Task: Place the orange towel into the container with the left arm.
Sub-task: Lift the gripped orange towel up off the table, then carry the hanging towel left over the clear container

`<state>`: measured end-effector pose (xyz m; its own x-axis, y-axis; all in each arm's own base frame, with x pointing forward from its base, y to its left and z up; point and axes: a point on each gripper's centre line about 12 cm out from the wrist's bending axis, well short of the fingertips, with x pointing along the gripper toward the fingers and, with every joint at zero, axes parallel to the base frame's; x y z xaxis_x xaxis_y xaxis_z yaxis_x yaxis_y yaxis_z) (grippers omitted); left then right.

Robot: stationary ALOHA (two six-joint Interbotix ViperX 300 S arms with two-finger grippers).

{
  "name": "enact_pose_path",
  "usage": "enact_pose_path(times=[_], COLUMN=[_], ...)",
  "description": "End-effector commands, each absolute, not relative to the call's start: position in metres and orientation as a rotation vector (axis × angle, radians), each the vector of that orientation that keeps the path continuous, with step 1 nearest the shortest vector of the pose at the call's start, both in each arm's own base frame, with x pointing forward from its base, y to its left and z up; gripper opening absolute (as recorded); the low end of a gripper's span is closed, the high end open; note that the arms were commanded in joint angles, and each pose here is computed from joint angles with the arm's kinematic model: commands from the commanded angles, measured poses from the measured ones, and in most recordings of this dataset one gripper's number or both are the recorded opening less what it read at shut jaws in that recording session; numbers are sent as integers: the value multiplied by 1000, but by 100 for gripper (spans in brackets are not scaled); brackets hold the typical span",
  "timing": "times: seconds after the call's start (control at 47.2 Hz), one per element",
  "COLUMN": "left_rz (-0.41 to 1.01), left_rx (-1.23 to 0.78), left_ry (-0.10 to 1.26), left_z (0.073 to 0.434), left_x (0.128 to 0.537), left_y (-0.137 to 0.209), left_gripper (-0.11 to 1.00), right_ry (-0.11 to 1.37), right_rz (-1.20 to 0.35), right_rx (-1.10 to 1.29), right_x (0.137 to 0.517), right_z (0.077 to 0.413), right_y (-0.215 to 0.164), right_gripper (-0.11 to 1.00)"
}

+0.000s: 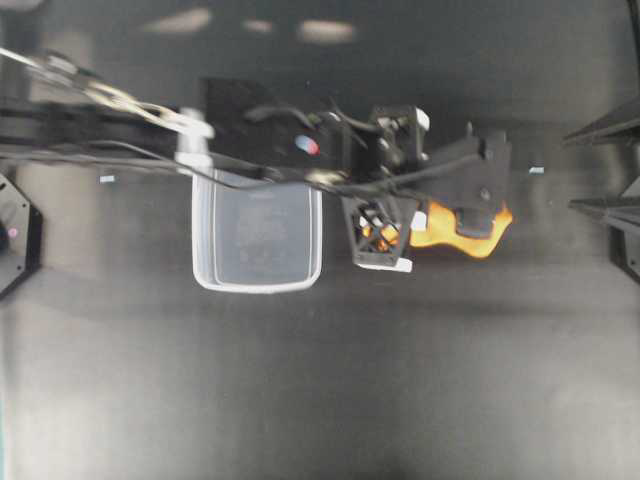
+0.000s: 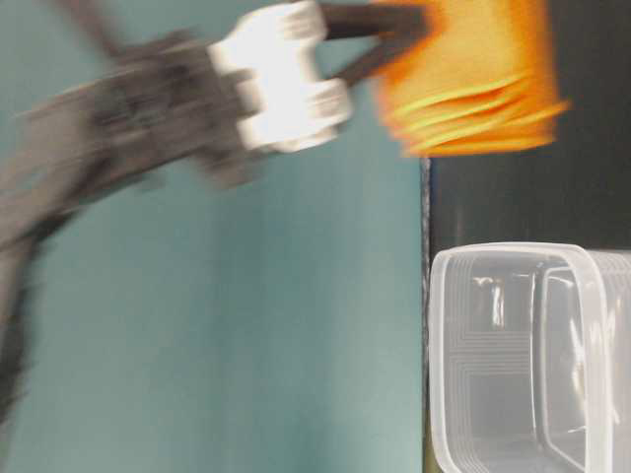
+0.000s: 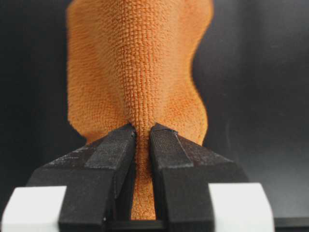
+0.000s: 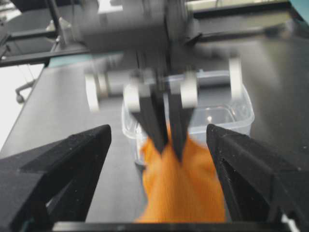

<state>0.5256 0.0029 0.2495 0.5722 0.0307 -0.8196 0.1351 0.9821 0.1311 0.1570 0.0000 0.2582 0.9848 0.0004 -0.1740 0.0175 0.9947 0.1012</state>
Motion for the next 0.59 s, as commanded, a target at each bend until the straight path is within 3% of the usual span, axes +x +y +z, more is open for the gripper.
enact_pose_path(times=[0.0,0.148,0.571], left_rz=[-41,-37,-44], left_rx=[183,177,166], left_ry=[904,963,1078], left_z=[303,311,284], left_x=[499,460,368], left_y=[10,13,11], left_gripper=[6,6,6], right_ry=[155,153,141], right_rz=[-6,-6,-6], right_rx=[104,104,107], right_x=[158,158,158], right_z=[265,265,267], right_y=[0,0,0], right_gripper=[77,77,77])
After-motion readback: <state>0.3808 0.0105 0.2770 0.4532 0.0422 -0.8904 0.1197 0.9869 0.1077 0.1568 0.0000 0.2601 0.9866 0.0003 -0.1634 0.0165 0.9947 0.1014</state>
